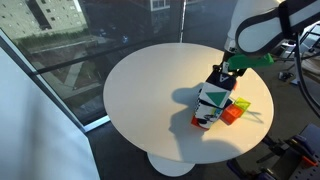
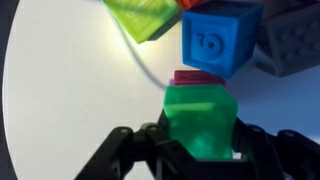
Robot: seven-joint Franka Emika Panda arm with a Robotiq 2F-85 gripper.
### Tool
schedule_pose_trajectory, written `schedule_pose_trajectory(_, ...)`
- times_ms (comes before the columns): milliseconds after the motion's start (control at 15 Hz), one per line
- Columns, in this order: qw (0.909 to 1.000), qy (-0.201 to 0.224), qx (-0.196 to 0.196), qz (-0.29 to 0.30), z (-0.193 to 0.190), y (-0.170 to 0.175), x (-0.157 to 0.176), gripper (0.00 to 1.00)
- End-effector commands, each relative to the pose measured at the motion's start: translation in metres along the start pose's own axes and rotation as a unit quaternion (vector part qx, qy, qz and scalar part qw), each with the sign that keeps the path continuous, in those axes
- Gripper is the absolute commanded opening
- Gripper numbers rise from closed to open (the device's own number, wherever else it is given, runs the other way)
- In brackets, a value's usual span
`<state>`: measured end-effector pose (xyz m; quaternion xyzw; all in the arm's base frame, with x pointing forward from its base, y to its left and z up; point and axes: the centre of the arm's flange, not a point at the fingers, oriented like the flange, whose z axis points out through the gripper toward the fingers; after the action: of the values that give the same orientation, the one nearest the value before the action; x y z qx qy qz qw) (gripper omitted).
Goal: Pick up the green block and put it on the pink block
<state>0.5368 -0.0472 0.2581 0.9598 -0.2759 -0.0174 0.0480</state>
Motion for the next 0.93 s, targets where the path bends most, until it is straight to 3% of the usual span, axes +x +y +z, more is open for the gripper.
schedule_pose_trajectory(0,0.9999,-0.002,-0.014,0.006,0.0004,-0.0066,0.0067,0.28)
schedule_pose_trajectory(333,0.9999,-0.005,-0.015,0.003,0.0055,-0.0068,0.0071,0.28)
schedule_pose_trajectory(400,0.9999,-0.005,-0.014,0.003,0.0054,-0.0064,0.0066,0.61)
schedule_pose_trajectory(467,0.9999,-0.005,-0.014,0.002,0.0052,-0.0060,0.0063,0.78)
schedule_pose_trajectory(533,0.9999,-0.006,-0.013,0.001,0.0046,-0.0052,0.0060,0.87)
schedule_pose_trajectory(667,0.9999,-0.010,-0.013,-0.001,0.0027,-0.0034,0.0055,1.00)
schedule_pose_trajectory(867,0.9998,-0.017,-0.010,-0.007,-0.0022,0.0005,0.0043,1.00)
